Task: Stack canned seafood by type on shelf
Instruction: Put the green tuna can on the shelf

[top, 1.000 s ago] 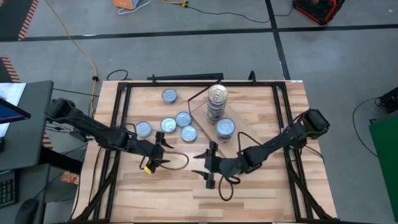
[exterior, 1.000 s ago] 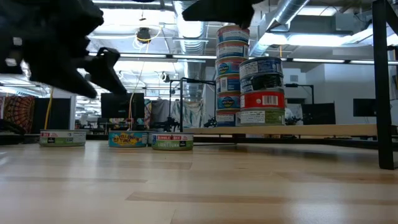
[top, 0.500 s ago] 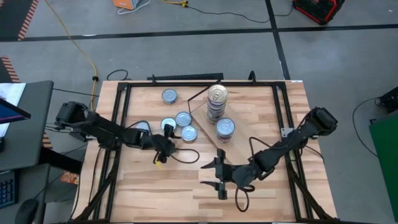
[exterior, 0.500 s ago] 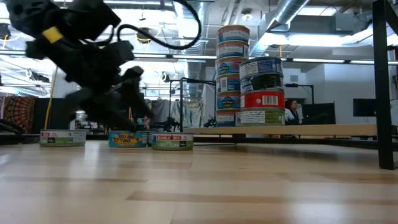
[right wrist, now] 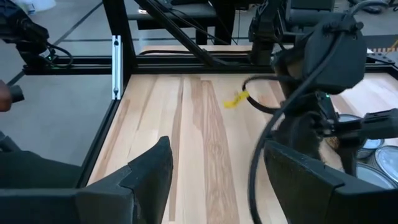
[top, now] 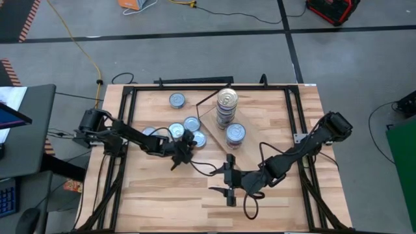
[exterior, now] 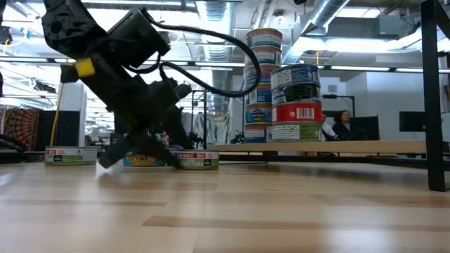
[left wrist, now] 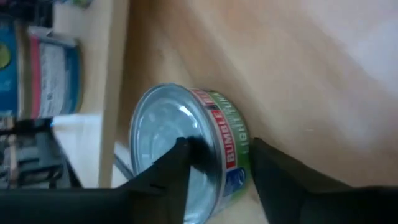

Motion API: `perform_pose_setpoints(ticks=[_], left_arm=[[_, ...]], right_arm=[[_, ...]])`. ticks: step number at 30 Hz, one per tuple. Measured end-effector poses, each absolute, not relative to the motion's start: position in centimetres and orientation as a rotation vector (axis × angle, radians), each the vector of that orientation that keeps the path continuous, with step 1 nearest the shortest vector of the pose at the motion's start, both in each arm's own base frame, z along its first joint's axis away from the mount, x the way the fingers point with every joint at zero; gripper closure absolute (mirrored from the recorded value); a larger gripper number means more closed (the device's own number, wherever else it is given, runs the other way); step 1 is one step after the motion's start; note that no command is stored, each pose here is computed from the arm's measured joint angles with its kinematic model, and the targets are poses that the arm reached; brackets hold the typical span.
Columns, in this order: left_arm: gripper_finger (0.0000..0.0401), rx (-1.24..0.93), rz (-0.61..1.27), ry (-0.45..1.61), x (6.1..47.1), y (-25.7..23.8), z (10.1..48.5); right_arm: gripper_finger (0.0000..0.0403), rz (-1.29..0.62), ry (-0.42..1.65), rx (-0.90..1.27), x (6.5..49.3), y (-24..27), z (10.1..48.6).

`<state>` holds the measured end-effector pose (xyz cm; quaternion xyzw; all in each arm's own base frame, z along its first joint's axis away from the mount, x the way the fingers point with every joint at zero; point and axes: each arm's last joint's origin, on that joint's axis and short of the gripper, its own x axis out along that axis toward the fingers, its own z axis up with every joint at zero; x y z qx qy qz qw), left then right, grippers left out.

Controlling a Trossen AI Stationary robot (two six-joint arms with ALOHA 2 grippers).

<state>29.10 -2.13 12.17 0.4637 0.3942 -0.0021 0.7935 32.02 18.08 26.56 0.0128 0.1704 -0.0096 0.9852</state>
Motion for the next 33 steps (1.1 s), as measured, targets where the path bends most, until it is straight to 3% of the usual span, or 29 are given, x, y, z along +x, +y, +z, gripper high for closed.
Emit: perform_pose_setpoints(ticks=[9,18,27,33], left_arm=[[0.0389,0.884,0.008,0.900,28.3,-3.3,11.8],[0.0400,0.728,-0.082,0.969,26.4,-4.0,12.8],[0.0401,0.630,-0.054,1.024,25.1,-4.5,13.6],[0.0399,0.350,-0.100,0.928,23.9,-5.7,17.0]], right_arm=[[0.0125,-0.019,0.339,0.029,32.0,18.1,26.6],[0.0125,-0.019,0.334,0.034,32.1,18.1,26.6],[0.0125,-0.019,0.333,0.045,32.0,18.2,26.6],[0.0125,-0.066,0.334,0.070,32.0,18.0,26.6]])
